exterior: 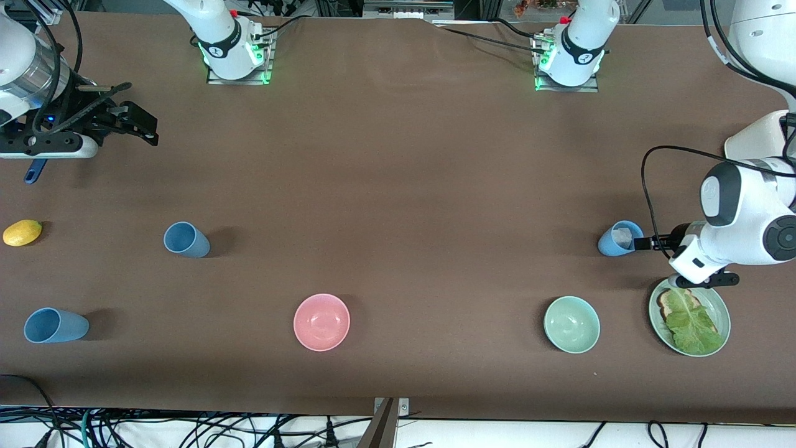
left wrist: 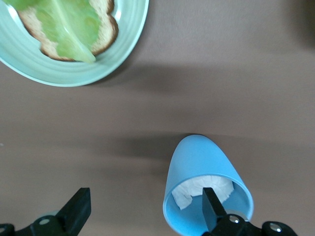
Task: Stack blue cups with both arms
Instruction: 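Close the left gripper on the blue cup's rim and lift it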
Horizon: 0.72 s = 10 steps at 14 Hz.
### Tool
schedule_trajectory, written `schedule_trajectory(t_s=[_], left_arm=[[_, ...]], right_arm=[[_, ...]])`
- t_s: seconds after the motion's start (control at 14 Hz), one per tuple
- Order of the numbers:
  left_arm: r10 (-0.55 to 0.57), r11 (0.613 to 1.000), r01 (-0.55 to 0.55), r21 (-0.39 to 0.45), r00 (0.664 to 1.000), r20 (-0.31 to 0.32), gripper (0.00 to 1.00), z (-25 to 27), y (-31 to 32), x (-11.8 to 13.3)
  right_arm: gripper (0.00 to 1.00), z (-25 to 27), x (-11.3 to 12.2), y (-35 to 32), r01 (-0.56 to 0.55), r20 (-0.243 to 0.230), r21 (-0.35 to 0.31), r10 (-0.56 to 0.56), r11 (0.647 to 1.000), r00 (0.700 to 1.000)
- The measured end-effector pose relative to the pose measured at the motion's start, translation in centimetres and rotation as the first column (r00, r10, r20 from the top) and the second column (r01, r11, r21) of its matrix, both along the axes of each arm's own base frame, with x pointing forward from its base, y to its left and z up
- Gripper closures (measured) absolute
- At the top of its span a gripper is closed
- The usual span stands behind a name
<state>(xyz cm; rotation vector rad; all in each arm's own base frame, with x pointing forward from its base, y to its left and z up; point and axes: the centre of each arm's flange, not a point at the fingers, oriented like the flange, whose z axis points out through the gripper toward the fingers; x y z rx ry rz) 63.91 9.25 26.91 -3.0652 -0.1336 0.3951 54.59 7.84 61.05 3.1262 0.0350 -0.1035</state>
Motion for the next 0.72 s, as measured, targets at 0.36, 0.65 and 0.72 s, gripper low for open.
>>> schedule_trajectory(t_s=[0.36,0.65,0.72], left_arm=[[0.011,1.0,-0.011,-0.017,1.0,-0.027,0.05,-2.0,-0.1,-1.3],[0.056,0.997,-0.057,-0.052,0.998,-0.031,0.34,-2.3,-0.5,-1.5],[0.08,0.994,-0.082,-0.067,0.996,-0.032,0.46,-2.3,-0.6,-1.5]], right_arm=[[0.0,-0.4,0.2,0.1,-0.001,-0.007,-0.001,0.001,1.0,1.0],[0.0,-0.4,0.2,0.1,-0.001,-0.007,-0.001,0.001,1.0,1.0],[0.0,-0.4,0.2,0.1,-0.001,-0.007,-0.001,0.001,1.0,1.0]])
